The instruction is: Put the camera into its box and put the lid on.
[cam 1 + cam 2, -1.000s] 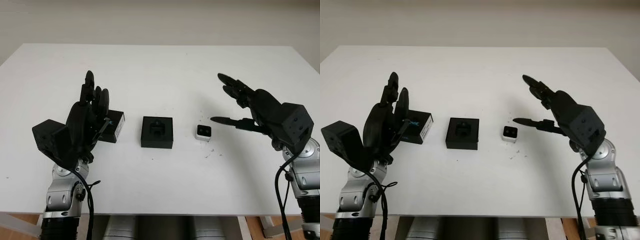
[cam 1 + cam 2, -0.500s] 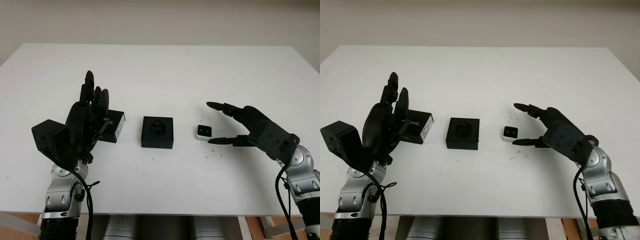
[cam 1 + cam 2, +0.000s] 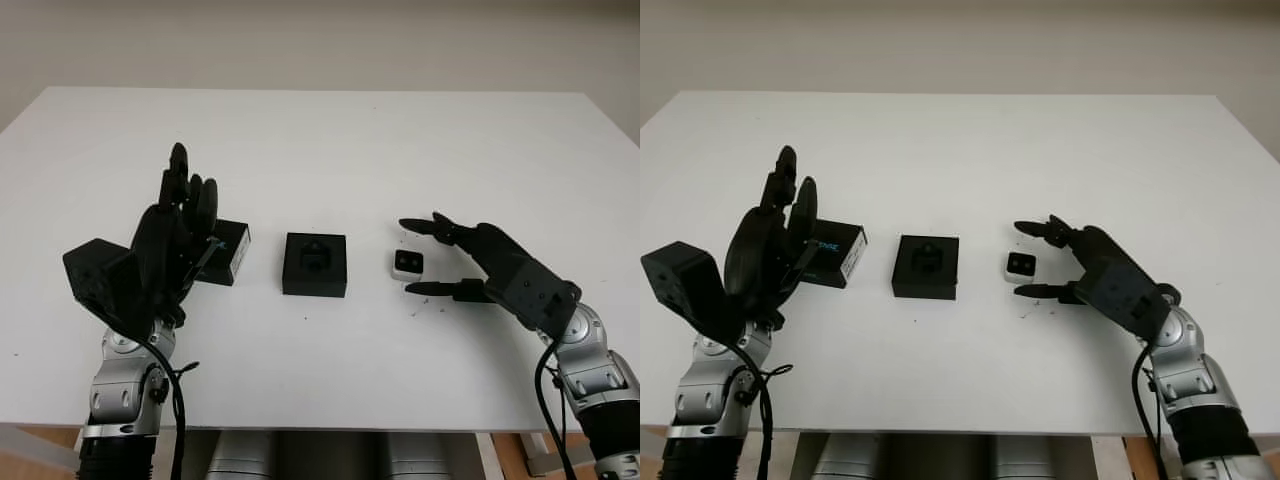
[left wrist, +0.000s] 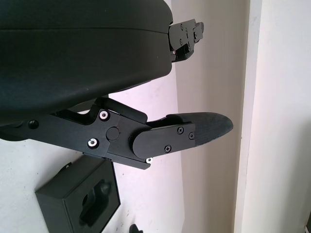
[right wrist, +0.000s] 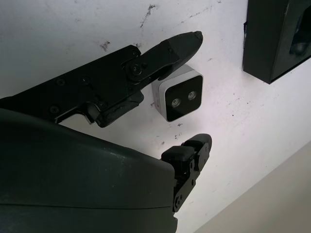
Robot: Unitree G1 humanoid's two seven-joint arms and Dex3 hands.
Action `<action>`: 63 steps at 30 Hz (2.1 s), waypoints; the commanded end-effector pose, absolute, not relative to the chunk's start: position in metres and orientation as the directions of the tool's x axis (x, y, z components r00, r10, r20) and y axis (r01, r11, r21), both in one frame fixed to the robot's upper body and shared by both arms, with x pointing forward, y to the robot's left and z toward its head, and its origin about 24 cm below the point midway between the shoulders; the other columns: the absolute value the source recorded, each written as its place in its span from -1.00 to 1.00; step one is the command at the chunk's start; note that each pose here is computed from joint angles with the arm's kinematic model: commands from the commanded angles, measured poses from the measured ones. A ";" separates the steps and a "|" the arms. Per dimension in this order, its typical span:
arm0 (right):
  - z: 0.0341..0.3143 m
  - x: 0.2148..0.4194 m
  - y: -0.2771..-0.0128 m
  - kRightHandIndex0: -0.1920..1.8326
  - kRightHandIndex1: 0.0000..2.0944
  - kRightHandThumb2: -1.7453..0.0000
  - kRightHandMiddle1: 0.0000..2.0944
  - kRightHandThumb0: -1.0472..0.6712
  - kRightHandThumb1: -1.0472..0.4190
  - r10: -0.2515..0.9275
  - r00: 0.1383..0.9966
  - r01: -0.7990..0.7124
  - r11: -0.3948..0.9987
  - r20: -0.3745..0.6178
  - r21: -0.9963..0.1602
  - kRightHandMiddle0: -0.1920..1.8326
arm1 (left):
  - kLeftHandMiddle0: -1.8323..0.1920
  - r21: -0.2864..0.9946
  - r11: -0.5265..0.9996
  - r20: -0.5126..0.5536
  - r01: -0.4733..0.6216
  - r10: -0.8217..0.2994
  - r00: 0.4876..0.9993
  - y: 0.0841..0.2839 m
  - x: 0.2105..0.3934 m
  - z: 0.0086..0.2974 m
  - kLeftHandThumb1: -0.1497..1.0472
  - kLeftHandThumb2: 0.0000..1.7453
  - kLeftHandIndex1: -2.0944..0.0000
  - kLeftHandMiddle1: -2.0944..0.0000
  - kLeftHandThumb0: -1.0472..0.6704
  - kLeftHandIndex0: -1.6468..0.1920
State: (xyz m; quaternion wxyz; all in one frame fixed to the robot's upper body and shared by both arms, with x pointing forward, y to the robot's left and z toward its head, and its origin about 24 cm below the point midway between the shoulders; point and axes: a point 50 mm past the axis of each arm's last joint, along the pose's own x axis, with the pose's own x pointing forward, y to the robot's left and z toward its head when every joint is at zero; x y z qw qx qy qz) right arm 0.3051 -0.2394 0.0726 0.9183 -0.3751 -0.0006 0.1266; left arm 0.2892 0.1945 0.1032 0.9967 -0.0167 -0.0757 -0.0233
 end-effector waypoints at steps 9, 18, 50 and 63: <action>0.054 0.303 -0.228 -0.74 -0.95 0.93 -0.73 -0.46 -0.75 0.233 0.965 -0.252 0.679 -0.123 -0.689 -0.21 | 0.96 -0.016 0.999 0.161 0.043 -0.040 0.986 0.196 0.288 0.107 1.00 -0.37 0.95 0.95 -0.57 0.99; 0.044 0.301 -0.234 -0.71 -0.94 0.94 -0.33 -0.40 -0.73 0.206 0.967 -0.251 0.677 -0.148 -0.692 -0.38 | 0.96 -0.015 0.999 0.161 0.041 -0.038 0.986 0.197 0.287 0.106 1.00 -0.37 0.95 0.95 -0.58 1.00; 0.036 0.293 -0.251 -0.66 -0.94 0.94 -0.38 -0.30 -0.74 0.090 0.985 -0.171 0.674 -0.150 -0.719 -0.36 | 0.95 -0.009 0.999 0.164 0.044 -0.042 0.986 0.199 0.285 0.110 1.00 -0.36 0.95 0.95 -0.56 0.99; 0.036 0.285 -0.263 -0.63 -0.94 0.94 -0.30 -0.23 -0.74 0.047 0.987 -0.143 0.677 -0.151 -0.722 -0.34 | 0.95 -0.013 0.999 0.162 0.046 -0.043 0.986 0.199 0.283 0.110 1.00 -0.36 0.95 0.95 -0.56 1.00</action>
